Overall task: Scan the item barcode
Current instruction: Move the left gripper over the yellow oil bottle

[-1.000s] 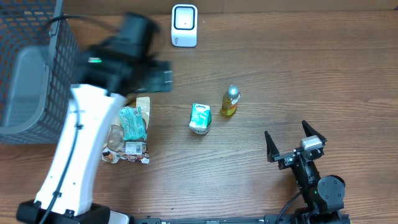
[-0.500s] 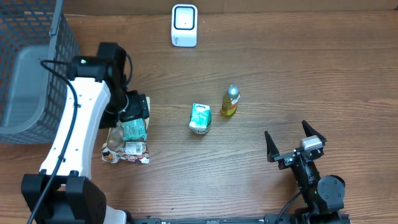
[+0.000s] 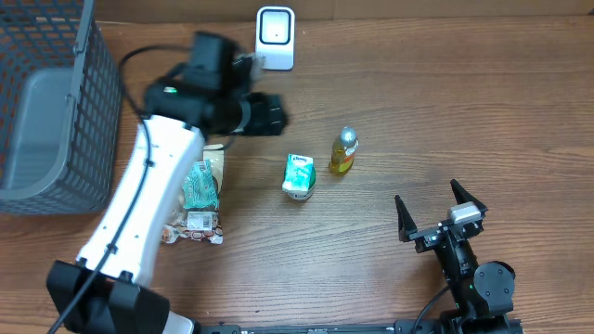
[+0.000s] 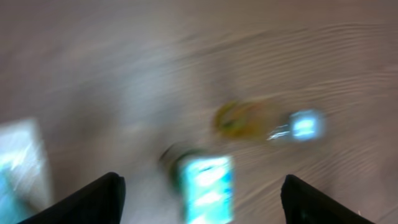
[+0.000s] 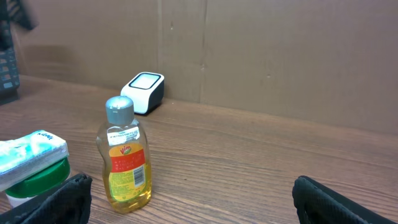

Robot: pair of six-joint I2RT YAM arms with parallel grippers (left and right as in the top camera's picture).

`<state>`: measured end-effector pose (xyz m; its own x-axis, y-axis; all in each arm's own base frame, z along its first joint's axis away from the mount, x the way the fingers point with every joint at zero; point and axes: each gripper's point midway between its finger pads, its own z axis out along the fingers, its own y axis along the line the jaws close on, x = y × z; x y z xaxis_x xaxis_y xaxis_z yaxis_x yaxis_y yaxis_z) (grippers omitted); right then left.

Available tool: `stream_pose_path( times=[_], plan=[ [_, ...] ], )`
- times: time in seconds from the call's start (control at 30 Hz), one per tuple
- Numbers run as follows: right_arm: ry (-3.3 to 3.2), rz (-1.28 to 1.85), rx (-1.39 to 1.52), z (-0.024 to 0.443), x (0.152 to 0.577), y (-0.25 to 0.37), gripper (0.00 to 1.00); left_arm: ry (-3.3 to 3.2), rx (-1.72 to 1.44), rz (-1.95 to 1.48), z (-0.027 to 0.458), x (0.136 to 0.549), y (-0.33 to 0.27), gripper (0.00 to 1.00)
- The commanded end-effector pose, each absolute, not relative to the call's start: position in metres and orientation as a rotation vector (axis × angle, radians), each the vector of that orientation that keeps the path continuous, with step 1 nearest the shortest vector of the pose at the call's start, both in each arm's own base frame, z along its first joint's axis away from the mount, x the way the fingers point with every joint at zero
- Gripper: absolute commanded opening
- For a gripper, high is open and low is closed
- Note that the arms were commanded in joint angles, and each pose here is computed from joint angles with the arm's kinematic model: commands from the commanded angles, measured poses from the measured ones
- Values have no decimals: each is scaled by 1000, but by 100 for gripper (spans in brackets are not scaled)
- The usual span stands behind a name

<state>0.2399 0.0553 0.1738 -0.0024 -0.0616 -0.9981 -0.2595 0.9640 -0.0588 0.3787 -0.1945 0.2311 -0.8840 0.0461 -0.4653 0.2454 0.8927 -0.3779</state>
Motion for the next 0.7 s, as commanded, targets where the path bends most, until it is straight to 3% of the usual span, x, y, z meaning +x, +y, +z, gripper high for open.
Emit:
stream_pose_path(
  times=[0.0,0.27,0.67],
  plan=[
    [1570,153,-245,171,240,54,100,2473,345,-524,260,379,-232,83],
    [1570,153,-245,171,240,54,100,2315,505,-435,278,373,-294,87],
    [1570,153,-245,172,240,54,100,2450,669,-220,176,384,-325,92]
  ],
)
